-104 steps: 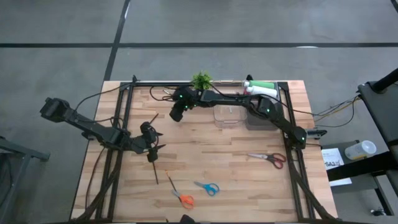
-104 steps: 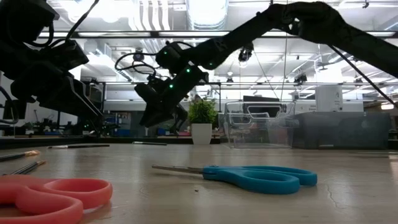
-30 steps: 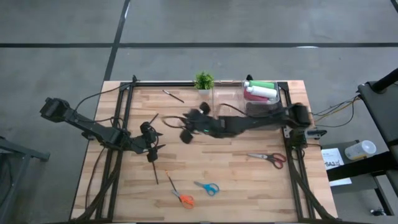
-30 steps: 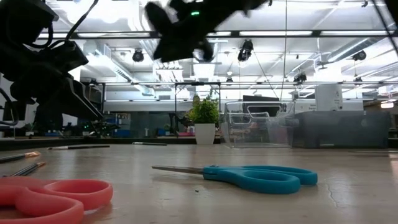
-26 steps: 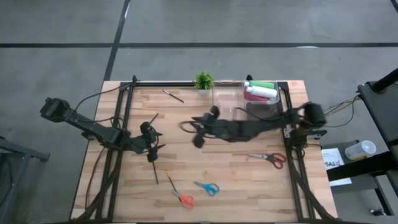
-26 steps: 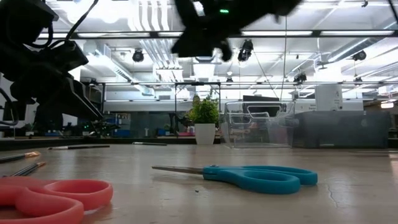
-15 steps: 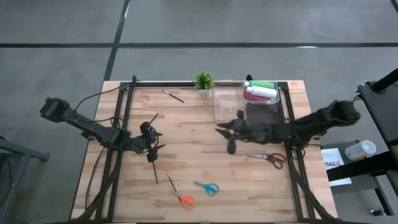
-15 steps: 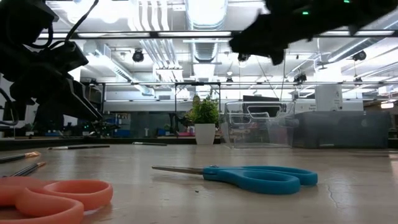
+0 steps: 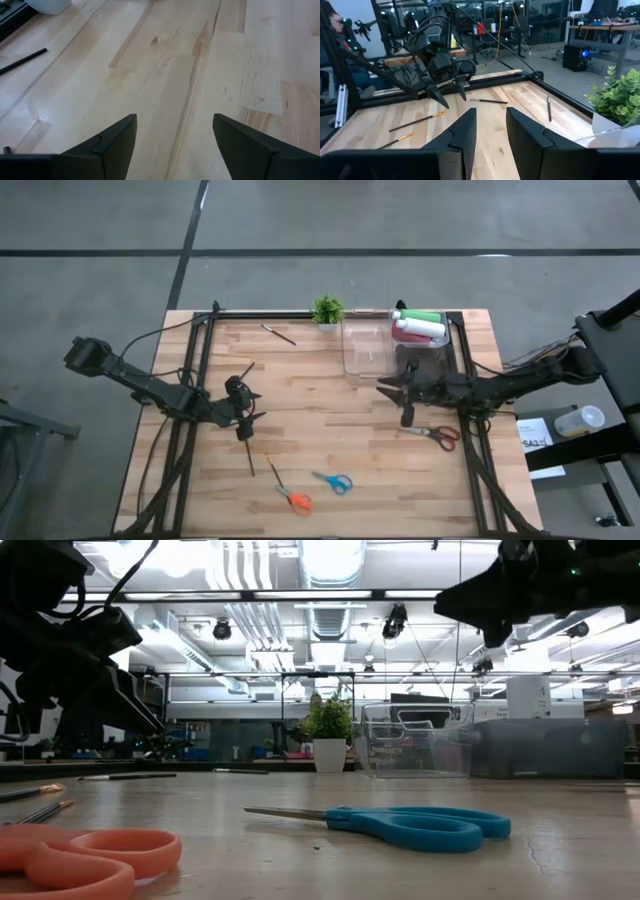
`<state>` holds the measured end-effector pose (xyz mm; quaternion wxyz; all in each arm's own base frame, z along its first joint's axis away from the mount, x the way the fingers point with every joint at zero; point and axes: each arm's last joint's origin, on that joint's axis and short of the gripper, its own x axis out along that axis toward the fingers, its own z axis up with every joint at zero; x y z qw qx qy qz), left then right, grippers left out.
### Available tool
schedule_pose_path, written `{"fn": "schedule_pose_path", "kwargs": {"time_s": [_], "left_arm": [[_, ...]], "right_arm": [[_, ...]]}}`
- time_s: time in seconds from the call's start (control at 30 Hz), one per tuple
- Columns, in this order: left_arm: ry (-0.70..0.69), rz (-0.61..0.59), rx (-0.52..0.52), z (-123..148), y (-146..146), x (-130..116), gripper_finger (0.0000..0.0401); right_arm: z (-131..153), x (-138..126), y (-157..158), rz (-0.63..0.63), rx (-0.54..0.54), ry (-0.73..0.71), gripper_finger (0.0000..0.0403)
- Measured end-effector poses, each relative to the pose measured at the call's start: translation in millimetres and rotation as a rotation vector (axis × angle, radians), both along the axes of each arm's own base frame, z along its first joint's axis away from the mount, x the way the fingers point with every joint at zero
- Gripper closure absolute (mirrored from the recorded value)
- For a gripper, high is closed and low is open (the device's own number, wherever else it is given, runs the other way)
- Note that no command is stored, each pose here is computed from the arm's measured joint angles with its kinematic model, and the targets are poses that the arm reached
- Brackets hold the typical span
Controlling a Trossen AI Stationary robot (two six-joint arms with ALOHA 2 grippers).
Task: Pick & Place Paint Supplies
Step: Put the bottom silver paintbrush into the black bin
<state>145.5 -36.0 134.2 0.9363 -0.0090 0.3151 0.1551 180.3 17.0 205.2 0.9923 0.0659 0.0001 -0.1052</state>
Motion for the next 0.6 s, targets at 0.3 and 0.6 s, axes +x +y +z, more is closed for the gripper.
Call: {"fn": "schedule_pose_path", "kwargs": {"time_s": [0.3, 0.6], "left_arm": [[0.0, 0.0, 0.0, 0.0, 0.0, 0.0, 0.0135], [0.0, 0.0, 0.0, 0.0, 0.0, 0.0, 0.0135]], "right_arm": [[-4.4, -6.5, -0.9, 0.003, -0.114, 0.008, 0.0298], [-10.6, -3.9, -0.5, 0.004, -0.081, 0.041, 0.0298]]}}
